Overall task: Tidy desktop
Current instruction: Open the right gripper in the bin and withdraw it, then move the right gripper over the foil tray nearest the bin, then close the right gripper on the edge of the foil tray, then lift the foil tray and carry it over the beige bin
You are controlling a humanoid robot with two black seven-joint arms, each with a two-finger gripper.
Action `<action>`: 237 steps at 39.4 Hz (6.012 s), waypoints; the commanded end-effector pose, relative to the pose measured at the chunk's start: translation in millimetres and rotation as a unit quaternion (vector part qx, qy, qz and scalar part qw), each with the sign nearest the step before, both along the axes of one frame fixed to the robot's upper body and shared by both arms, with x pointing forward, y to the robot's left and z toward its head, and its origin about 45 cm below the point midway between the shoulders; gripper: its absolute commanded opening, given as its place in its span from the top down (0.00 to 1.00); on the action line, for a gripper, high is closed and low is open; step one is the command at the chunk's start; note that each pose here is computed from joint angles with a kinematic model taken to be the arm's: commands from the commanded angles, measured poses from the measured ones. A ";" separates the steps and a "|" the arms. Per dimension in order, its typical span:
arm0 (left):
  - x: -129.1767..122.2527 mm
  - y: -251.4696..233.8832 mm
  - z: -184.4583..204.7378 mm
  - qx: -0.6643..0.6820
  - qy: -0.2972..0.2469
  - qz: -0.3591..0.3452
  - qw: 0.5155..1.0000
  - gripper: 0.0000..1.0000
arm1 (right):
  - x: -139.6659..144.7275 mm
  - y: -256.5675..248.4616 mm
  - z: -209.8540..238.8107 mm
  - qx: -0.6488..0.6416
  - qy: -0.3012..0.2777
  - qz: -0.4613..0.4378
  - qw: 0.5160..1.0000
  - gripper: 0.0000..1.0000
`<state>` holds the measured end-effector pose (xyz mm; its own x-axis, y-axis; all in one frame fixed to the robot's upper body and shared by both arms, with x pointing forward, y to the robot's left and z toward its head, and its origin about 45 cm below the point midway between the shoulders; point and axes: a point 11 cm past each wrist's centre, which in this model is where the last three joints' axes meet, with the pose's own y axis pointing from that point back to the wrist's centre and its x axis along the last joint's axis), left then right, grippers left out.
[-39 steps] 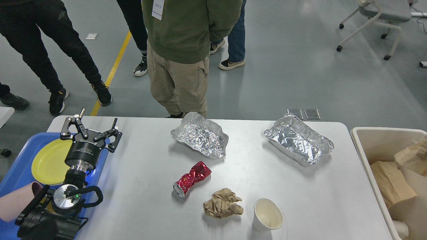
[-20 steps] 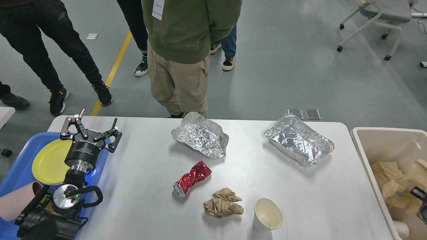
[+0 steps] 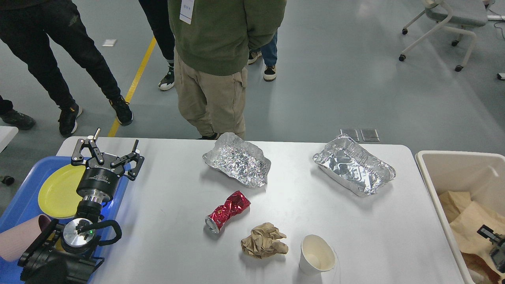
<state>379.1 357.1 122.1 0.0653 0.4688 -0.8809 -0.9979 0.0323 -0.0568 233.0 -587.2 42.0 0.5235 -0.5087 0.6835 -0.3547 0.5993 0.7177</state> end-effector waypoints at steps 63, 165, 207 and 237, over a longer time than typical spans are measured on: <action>0.0 0.4 0.1 0.000 0.000 0.001 1.000 0.04 | 197.9 282.8 323.2 0.168 0.135 0.342 0.915 0.00; 0.0 -0.5 -0.1 -0.001 0.000 0.000 1.000 0.04 | 162.3 226.6 20.6 0.252 -0.048 0.091 0.962 0.00; 0.0 -0.5 -0.2 0.000 0.000 0.000 1.000 0.04 | 147.3 226.9 -5.5 0.217 -0.053 0.098 0.970 1.00; 0.0 -0.5 -0.2 0.000 0.000 0.000 1.000 0.04 | 170.9 222.8 109.1 0.213 0.043 0.137 0.967 1.00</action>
<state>379.1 357.0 122.1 0.0655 0.4687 -0.8809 -0.9978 0.0325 -0.0569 400.6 -365.3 112.2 0.6618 -0.6208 0.4203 -0.4273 0.1483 0.8919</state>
